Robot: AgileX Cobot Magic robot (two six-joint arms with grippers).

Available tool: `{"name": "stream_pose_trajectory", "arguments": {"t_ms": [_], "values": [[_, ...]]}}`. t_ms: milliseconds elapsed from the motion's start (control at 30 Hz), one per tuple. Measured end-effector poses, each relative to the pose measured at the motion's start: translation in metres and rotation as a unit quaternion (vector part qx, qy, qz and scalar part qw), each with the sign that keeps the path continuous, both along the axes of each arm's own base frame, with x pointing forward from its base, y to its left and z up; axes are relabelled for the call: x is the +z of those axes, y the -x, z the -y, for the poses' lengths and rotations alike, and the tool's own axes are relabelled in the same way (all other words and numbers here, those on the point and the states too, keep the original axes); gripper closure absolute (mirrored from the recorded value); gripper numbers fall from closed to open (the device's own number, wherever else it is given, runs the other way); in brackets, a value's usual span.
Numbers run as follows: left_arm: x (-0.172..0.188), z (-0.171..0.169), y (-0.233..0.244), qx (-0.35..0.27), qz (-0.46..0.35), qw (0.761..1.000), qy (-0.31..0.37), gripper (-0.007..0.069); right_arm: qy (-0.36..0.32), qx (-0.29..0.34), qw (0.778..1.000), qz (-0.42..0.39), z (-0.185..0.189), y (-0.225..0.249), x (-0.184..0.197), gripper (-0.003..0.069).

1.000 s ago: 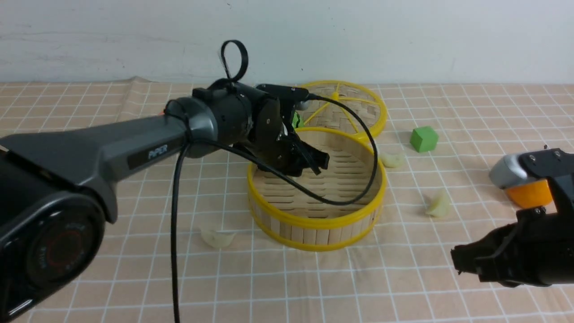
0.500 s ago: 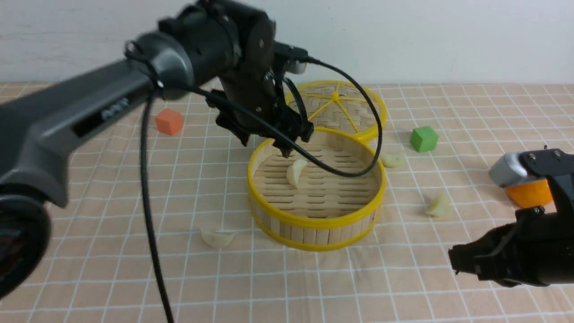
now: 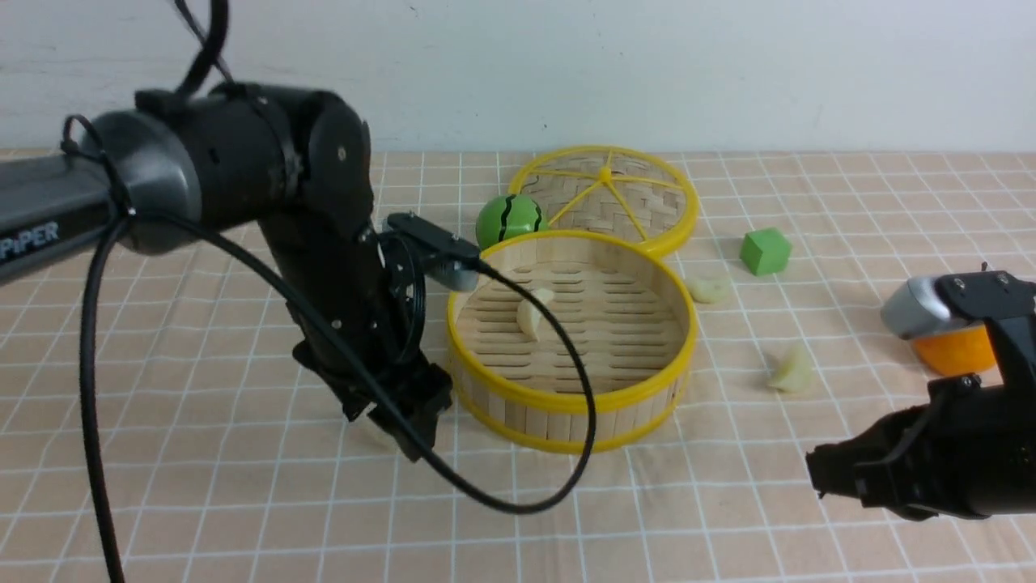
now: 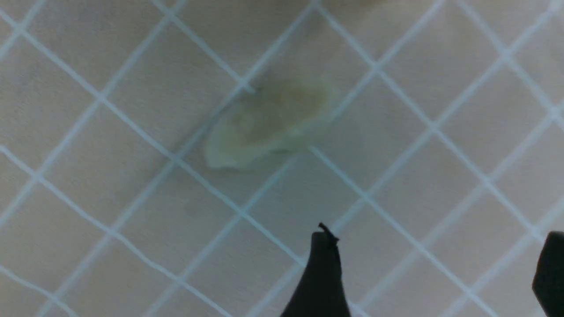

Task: Put the dumplings into the steamer on the table with the brown tablecloth.
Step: 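Reach for and grasp a dumpling on the table with the left gripper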

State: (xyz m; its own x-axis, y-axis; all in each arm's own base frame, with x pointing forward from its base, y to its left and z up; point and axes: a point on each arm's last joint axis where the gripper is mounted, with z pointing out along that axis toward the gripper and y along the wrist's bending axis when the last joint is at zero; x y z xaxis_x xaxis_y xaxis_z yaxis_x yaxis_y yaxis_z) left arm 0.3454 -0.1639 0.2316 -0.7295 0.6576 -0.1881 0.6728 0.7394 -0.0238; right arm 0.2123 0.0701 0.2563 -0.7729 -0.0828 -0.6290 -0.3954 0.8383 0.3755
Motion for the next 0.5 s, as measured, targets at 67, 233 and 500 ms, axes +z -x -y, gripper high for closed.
{"name": "stream_pose_trajectory", "arguments": {"t_ms": [67,233,500], "values": [[-0.014,-0.001,-0.008,-0.008,0.021,1.0,-0.014,0.0041,-0.001,-0.001,1.0,0.0,0.0,0.0,0.0,0.0609],[-0.039,0.004,-0.025,-0.014,0.062,0.998,-0.014,0.0041,-0.002,-0.001,1.0,0.0,0.0,0.0,0.0,0.0609],[-0.064,0.004,-0.03,-0.051,0.045,0.997,-0.042,0.0137,-0.002,-0.001,1.0,0.0,0.0,0.0,0.0,0.0599]]}}
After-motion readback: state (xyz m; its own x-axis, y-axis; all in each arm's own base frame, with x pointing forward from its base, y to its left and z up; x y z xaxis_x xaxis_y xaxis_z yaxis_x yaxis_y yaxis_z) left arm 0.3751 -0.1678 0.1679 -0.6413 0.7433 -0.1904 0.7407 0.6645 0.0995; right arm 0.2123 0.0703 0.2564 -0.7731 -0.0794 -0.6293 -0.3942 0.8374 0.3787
